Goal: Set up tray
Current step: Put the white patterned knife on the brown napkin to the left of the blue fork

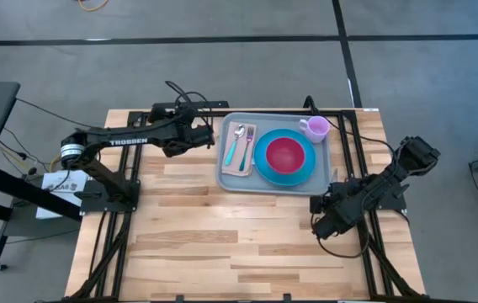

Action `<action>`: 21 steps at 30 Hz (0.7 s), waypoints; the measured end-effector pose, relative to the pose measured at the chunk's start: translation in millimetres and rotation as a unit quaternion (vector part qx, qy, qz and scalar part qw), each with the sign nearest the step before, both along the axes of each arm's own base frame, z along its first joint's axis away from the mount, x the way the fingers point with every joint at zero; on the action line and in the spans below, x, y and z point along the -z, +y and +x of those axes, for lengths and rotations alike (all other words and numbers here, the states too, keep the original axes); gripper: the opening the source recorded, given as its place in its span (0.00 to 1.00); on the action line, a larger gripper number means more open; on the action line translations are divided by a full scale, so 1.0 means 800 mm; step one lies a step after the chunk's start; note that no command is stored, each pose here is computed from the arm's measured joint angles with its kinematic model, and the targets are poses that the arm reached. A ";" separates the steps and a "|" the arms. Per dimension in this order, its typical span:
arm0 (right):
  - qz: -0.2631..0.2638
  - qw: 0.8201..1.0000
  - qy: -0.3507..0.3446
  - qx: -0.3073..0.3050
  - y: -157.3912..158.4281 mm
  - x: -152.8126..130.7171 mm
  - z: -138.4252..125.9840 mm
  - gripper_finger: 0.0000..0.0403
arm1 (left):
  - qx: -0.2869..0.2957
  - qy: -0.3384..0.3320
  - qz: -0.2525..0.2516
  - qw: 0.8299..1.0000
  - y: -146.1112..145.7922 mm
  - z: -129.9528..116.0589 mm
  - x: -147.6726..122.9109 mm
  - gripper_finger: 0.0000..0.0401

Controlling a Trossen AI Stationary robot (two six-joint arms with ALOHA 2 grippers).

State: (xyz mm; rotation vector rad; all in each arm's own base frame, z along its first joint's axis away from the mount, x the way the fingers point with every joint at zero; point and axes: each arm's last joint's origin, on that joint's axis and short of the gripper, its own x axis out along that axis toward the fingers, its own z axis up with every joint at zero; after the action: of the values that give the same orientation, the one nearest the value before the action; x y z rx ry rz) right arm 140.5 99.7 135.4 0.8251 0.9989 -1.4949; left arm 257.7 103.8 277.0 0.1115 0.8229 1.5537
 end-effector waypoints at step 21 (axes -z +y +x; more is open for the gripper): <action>-0.032 0.999 -0.039 -0.012 -0.016 0.033 -0.019 0.32 | -0.004 -0.019 -0.010 1.000 0.000 0.001 0.001 0.07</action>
State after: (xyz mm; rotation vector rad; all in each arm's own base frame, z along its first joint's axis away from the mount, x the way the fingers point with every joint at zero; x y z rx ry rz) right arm 125.6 87.0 109.4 0.8175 0.8965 -1.4557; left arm 258.3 103.6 276.1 0.0633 0.8093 1.5492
